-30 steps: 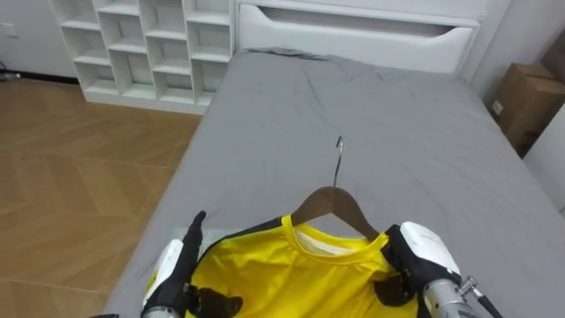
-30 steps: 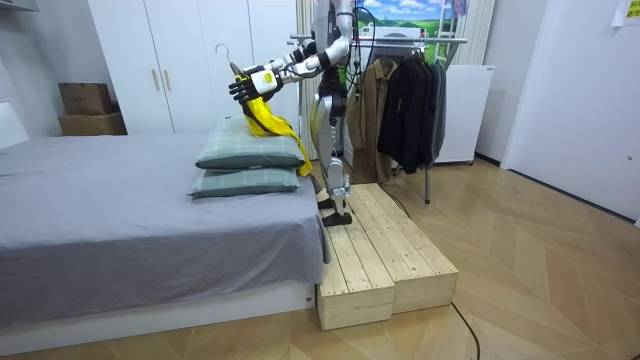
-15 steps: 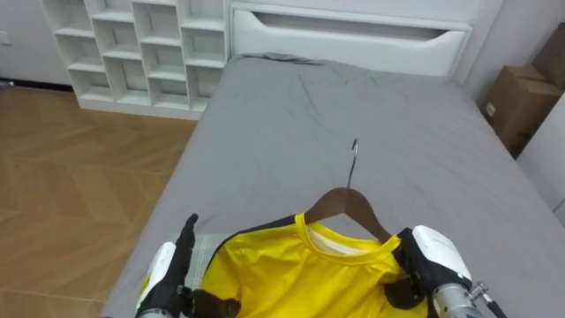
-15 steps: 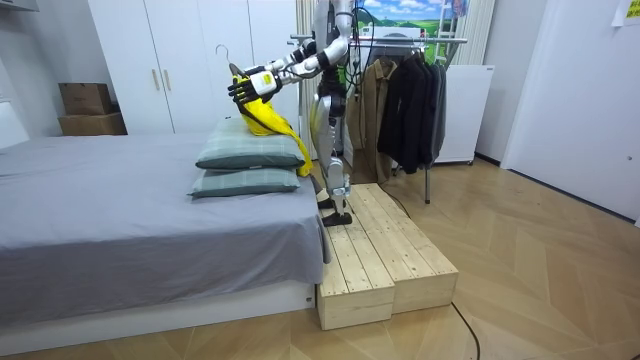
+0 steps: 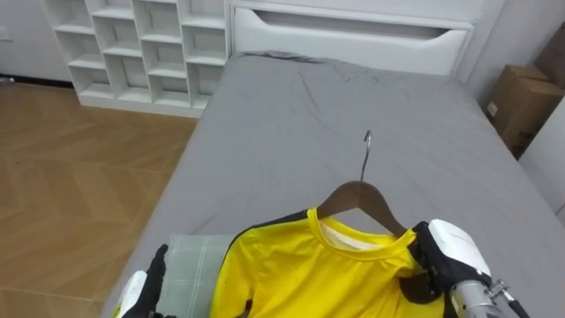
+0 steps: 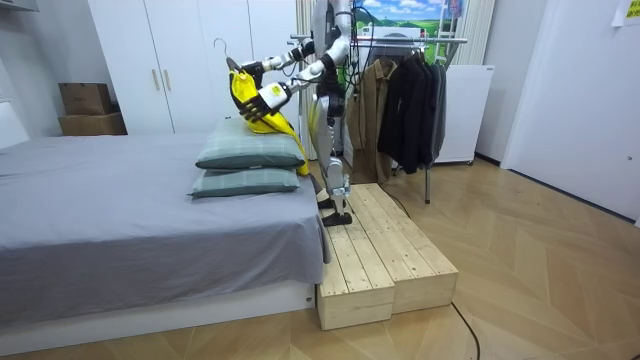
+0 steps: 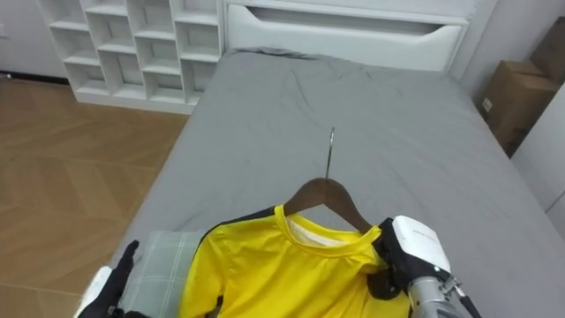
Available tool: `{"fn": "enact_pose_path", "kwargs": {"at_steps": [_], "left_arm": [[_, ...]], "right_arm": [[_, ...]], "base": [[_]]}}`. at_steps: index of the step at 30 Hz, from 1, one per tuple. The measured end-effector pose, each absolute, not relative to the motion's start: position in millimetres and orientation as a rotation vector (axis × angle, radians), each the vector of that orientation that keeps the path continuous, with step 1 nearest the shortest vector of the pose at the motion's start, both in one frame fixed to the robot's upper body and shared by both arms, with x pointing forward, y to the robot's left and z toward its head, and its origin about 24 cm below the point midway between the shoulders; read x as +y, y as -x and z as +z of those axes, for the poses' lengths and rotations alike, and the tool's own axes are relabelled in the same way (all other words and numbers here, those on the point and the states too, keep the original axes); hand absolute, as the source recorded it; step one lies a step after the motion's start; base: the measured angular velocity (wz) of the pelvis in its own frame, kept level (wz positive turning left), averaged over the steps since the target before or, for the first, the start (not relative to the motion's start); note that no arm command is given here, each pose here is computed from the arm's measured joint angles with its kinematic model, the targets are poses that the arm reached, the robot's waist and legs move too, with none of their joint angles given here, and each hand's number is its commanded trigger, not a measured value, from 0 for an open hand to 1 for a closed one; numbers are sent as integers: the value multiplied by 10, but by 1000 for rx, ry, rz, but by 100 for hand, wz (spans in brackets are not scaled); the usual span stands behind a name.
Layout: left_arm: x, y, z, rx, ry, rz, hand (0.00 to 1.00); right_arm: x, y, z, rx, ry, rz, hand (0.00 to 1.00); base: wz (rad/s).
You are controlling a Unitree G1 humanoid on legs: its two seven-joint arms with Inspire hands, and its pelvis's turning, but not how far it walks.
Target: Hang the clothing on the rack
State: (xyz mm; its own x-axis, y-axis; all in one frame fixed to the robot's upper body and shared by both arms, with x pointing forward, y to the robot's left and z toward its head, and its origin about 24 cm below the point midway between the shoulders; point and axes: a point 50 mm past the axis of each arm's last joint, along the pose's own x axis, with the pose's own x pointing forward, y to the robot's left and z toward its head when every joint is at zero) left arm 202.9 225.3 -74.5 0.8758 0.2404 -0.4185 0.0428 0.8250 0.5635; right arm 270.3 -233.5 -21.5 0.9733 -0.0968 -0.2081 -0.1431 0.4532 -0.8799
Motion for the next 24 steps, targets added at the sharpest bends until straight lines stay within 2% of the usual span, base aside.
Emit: {"fn": "enact_pose_path", "kwargs": {"at_steps": [4,10,17,24], "left_arm": [[2484,-1740,-921,630,-602,183,0],[2669,-1297,-1126,798,-608,229,0],[2806,-1009,-1234,917,-588,294,0],[2859,-493,-1433,1161,-589,295,0]], "right_arm": [[-2369,-2669,-128,200,1103,4,100],[-2472,-2603,-128,206,1119,-17,100],[-2523,-2637,-18,172,1117,-61,100],[-2475,-2668,113,105,1117,-82,100]], "base": [[0],[0],[-2],[-1]]}}
